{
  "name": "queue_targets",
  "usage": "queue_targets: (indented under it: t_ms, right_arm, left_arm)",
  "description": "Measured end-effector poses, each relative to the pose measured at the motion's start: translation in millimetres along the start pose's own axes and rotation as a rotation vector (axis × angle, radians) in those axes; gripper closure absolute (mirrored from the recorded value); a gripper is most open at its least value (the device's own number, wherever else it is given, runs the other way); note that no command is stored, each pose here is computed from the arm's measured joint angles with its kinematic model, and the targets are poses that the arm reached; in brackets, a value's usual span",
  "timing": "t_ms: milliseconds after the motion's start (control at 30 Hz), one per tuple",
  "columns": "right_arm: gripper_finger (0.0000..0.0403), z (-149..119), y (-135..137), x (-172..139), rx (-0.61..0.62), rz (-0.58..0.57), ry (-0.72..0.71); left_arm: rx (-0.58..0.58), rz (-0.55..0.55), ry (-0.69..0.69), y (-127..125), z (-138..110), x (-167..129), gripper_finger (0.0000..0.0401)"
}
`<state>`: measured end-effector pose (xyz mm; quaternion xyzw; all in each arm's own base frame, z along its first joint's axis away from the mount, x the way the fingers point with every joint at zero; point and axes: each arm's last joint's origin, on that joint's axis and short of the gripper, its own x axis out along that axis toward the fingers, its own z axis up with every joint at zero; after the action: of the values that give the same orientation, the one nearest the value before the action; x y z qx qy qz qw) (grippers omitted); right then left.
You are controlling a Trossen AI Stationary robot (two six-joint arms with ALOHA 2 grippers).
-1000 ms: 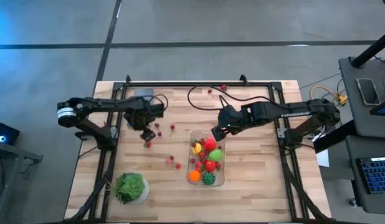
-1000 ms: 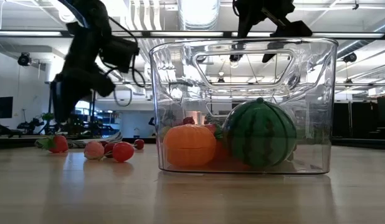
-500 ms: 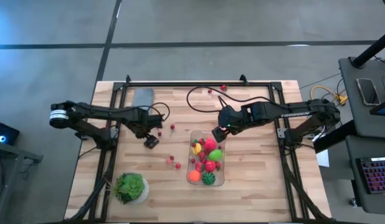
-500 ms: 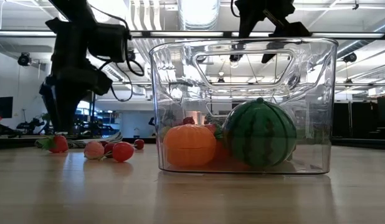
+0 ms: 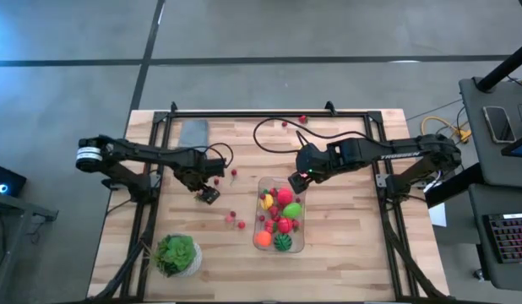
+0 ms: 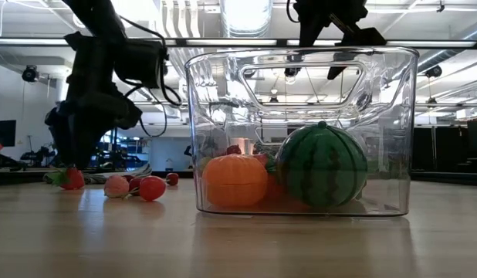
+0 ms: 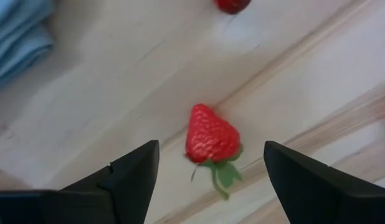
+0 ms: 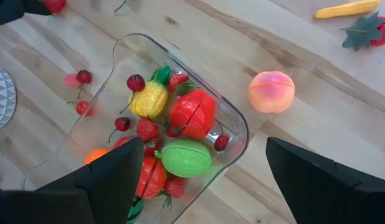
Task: Pick and placing Produce into tupperware
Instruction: Put the strawberry into the transparent bin
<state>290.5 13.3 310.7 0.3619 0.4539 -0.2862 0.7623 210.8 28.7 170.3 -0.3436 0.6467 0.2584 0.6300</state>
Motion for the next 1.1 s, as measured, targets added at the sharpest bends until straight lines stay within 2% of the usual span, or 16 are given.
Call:
queue_targets:
  t_ms: [500,833,1100]
  right_arm:
    - [0.0074,-1.2,-1.8,0.0,-0.003,-0.019,0.012]
    - [0.0074,-1.1,-1.8,0.0,-0.017,-0.018,0.012]
    - [0.0073,-1.0,-1.7,0.0,-0.017,-0.017,0.011]
  left_arm:
    - [-0.007,0.03,0.039,-5.8,0.9,12.3,0.0133]
    - [-0.027,0.029,0.04,-6.3,-0.2,13.1,0.021]
    - [-0.03,0.063,0.056,0.7,-5.4,22.4,0.0244]
